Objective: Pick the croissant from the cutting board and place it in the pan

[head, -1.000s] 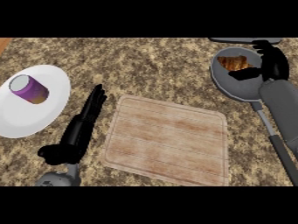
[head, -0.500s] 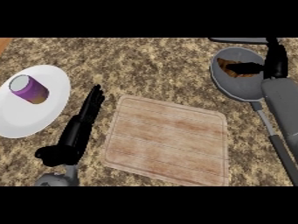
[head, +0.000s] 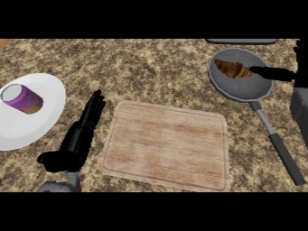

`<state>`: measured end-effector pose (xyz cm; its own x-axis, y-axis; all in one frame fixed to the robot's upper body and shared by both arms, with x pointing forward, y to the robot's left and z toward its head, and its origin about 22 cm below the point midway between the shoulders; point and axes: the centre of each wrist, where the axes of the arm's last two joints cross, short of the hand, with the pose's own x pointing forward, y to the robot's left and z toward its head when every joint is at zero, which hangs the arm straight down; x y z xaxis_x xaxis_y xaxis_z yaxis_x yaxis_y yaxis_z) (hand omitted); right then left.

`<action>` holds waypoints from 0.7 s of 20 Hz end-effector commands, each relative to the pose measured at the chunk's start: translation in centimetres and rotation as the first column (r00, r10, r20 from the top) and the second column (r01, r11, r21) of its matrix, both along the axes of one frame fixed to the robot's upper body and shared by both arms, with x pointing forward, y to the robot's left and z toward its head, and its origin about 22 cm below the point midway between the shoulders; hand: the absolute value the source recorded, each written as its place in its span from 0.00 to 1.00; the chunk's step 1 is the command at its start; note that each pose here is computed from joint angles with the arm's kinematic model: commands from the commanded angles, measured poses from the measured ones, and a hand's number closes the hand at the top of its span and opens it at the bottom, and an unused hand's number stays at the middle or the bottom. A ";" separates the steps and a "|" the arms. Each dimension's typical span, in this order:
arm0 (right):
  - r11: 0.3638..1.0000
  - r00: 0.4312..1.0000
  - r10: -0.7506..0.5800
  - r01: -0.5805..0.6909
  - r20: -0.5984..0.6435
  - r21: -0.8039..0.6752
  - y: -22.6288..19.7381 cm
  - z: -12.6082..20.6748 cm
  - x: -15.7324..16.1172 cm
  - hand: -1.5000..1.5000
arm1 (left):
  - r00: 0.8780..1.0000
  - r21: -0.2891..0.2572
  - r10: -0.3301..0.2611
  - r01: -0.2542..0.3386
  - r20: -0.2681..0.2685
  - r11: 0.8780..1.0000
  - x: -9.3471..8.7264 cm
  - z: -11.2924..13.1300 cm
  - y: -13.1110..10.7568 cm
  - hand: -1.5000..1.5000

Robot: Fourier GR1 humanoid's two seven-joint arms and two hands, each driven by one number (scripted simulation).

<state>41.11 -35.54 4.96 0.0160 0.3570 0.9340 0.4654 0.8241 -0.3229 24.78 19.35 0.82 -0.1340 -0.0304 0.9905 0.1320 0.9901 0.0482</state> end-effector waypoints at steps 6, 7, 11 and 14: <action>0.965 0.972 0.230 -0.233 0.040 0.117 -3.9 -4.2 -4.7 0.00 | 1.000 0.021 0.019 -0.019 -0.009 1.000 -1.1 0.4 1.1 0.50; 0.966 0.970 0.234 -0.240 0.063 0.100 -3.7 -4.5 -5.4 0.00 | 1.000 0.004 0.027 -0.027 -0.014 1.000 -0.7 0.0 0.5 0.50; 0.962 0.963 0.265 -0.268 0.056 0.057 -4.0 -2.6 -6.2 0.00 | 0.999 0.006 0.028 -0.028 -0.020 1.000 -0.5 0.4 2.6 0.50; 0.958 0.959 0.277 -0.281 0.064 0.055 -4.1 -3.5 -9.1 0.00 | 1.000 0.013 0.018 -0.018 -0.025 1.000 -1.1 -1.4 0.9 0.50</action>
<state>34.28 -39.73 1.37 -0.1107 0.2748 0.9551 0.2526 0.9372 -0.2404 23.95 20.92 0.93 -0.1205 -0.0374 0.9920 0.1077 0.9929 0.0505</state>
